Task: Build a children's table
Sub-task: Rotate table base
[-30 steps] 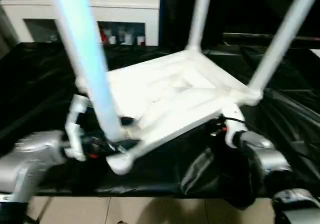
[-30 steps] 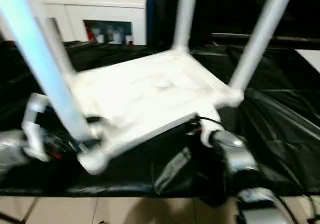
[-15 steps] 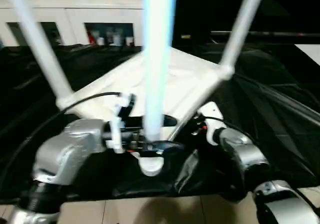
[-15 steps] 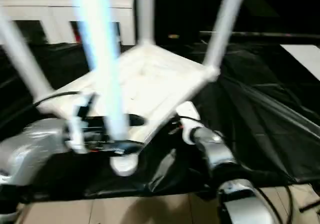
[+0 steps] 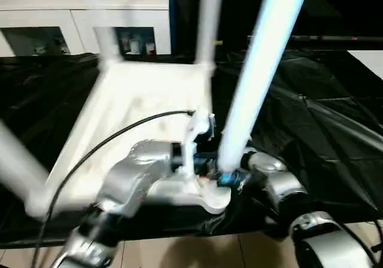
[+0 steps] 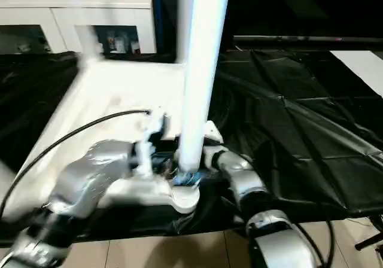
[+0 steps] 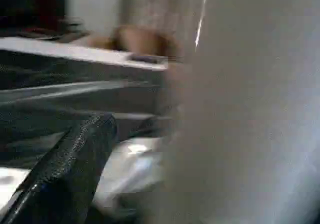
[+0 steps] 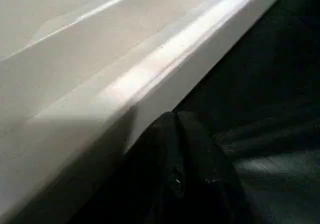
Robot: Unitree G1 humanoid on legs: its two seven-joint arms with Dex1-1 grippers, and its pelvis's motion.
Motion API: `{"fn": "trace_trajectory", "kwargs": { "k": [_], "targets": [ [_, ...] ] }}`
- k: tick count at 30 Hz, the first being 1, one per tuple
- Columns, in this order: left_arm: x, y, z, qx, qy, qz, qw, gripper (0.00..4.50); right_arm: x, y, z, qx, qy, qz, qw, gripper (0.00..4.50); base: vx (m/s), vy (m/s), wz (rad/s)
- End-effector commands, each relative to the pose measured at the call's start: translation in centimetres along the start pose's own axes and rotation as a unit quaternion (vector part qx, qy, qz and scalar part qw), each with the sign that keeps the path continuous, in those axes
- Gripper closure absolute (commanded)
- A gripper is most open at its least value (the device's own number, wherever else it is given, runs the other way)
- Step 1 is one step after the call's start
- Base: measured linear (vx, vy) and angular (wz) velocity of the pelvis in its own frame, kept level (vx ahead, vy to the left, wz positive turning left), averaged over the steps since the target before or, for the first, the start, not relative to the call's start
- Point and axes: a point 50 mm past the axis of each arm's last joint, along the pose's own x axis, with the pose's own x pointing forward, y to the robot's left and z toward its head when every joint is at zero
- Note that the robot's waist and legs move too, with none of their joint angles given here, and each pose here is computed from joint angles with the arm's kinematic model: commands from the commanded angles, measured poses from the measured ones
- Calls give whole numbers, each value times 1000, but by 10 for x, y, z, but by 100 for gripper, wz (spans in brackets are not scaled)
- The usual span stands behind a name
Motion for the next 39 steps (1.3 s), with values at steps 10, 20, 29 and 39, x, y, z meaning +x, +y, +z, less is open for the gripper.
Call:
{"fn": "trace_trajectory", "kwargs": {
  "k": [10, 20, 29, 39],
  "targets": [
    [-24, 37, -12, 78, 80, 147, 983, 0, -20, -32, 0, -18, -4, -30, 999, 448, 0, 0, 0],
    [-76, 21, -44, 20, 205, 87, 975, 46, -75, -58, -2, -107, 21, 75, 991, 450, 0, 0, 0],
    [-97, 19, -52, 7, 281, 93, 955, 113, -103, -55, 0, -125, 38, 110, 985, 450, 0, 0, 0],
    [-98, 9, -53, 1, 288, 132, 949, 198, -111, -45, -2, -90, 33, 87, 992, 450, 0, 0, 0]
  ]
}}
